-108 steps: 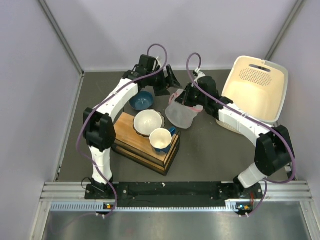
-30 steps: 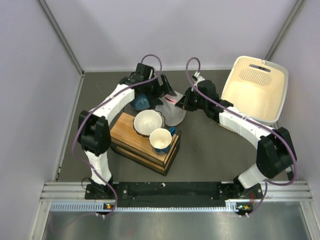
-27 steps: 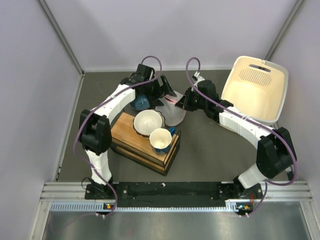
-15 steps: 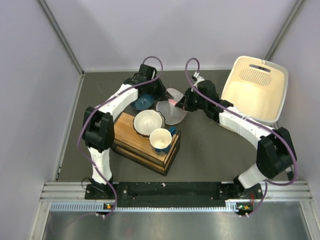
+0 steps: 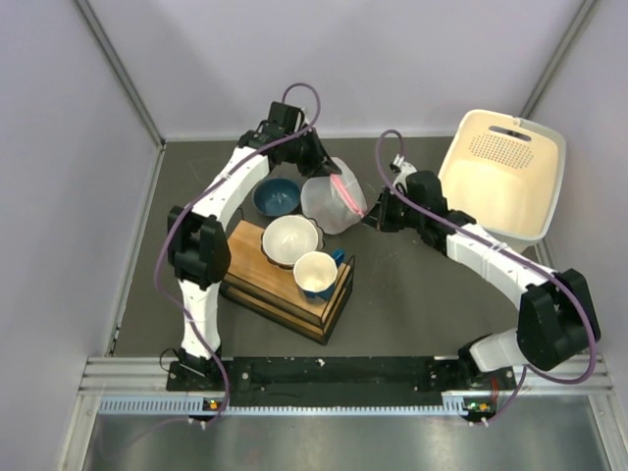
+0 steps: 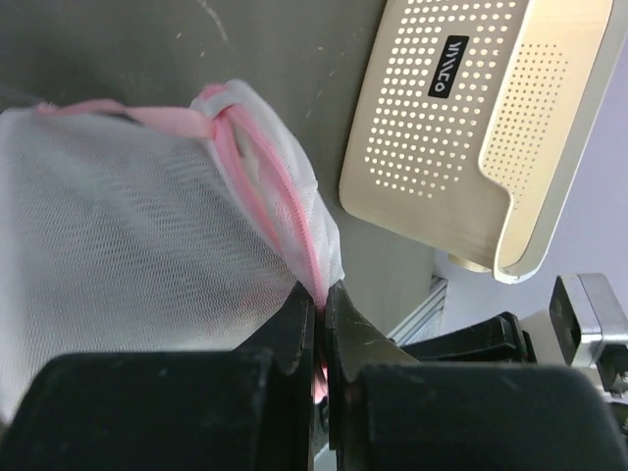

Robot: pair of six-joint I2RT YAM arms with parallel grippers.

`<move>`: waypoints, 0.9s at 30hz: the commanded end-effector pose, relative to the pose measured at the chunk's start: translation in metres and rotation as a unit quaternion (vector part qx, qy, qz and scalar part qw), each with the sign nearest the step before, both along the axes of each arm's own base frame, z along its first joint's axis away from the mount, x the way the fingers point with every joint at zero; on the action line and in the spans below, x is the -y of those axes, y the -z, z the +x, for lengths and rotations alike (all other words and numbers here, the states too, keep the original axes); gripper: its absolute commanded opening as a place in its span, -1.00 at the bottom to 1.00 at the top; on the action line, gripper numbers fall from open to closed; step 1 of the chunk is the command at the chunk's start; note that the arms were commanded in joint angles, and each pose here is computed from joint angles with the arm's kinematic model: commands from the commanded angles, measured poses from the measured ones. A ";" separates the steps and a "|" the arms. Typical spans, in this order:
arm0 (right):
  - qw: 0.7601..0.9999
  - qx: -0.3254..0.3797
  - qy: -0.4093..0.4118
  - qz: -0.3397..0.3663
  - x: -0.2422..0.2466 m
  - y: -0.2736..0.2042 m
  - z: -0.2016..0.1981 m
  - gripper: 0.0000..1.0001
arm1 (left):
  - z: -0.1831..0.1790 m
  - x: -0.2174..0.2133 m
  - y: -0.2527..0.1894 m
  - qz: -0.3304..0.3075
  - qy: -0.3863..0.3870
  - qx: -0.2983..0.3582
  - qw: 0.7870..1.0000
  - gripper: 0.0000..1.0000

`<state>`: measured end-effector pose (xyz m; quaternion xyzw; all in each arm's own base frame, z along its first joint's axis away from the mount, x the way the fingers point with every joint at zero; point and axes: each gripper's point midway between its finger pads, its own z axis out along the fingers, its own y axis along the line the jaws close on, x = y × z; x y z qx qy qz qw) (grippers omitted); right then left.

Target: Unzip the laundry bag and remove the bra

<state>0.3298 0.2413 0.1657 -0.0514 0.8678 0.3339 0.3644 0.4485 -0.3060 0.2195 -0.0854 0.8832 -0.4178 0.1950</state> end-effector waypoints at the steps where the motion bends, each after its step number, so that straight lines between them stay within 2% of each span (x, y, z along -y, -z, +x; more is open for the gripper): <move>1: 1.000 -0.004 -0.019 0.001 0.001 -0.008 -0.019 -1.00 | 0.030 0.002 -0.029 0.028 0.007 0.093 0.995 -1.00; 3: 1.000 0.007 -0.015 0.013 -0.009 -0.023 -0.016 -1.00 | 0.035 0.007 -0.029 0.023 0.022 0.103 0.994 -1.00; 5: 1.000 0.011 -0.002 0.026 -0.017 -0.031 -0.012 -1.00 | 0.036 0.010 -0.032 0.021 0.040 0.116 0.992 -0.40; 8: 0.999 0.009 0.016 0.051 -0.027 -0.041 -0.004 -1.00 | 0.031 0.008 -0.032 0.032 0.054 0.123 0.990 0.37; 9: 0.998 0.010 0.021 0.057 -0.028 -0.045 0.000 -1.00 | 0.028 0.005 -0.039 0.035 0.055 0.130 0.989 0.50; 11: 0.997 0.008 0.030 0.069 -0.033 -0.046 0.007 -1.00 | 0.023 0.002 -0.046 0.044 0.062 0.144 0.987 0.63; 16: 0.996 0.006 0.034 0.084 -0.038 -0.047 0.013 -1.00 | -0.003 -0.010 -0.073 0.077 0.058 0.184 0.978 0.66; 22: 0.995 0.003 0.036 0.089 -0.040 -0.045 0.015 -1.00 | -0.048 0.002 -0.040 0.096 0.080 0.123 0.985 0.65; 27: 0.996 0.004 0.034 0.087 -0.040 -0.044 0.015 -1.00 | -0.058 -0.004 -0.017 0.116 0.039 0.089 0.988 0.71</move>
